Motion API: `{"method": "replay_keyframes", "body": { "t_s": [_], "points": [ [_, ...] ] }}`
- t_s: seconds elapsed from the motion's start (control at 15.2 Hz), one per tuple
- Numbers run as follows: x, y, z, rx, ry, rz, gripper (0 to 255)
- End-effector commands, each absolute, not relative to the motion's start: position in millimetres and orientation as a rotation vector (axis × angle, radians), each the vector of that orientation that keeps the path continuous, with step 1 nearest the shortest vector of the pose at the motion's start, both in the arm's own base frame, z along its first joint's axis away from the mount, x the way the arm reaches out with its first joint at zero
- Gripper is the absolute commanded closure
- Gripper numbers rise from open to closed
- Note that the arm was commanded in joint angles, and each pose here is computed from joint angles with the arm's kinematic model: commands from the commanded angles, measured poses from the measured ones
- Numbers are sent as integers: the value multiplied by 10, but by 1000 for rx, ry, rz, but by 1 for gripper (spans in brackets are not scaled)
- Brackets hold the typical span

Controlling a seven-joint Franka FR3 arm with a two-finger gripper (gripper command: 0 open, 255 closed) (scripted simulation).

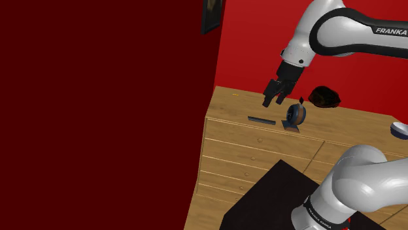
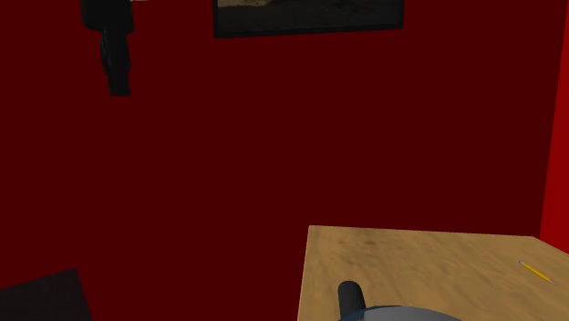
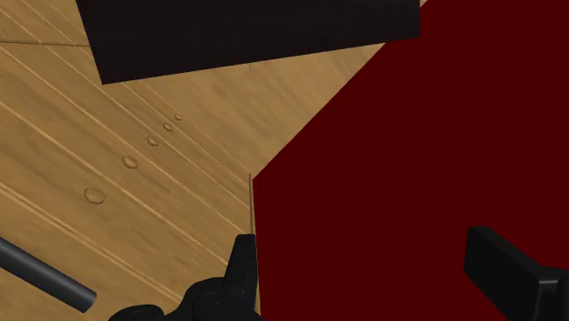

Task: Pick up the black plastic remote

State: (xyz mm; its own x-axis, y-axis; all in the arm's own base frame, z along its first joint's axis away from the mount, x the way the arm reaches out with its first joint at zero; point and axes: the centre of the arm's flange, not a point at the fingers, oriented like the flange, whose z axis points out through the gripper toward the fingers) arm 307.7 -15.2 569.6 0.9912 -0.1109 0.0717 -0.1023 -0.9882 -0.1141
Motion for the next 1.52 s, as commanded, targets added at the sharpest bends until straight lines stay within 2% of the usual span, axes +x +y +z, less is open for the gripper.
{"method": "replay_keyframes", "body": {
  "t_s": [0.0,1.45],
  "points": [
    [3077,-152,5696,-3025,162,-118,0],
    [3865,-2237,4010,-3102,-423,-85,0]
  ]
}}
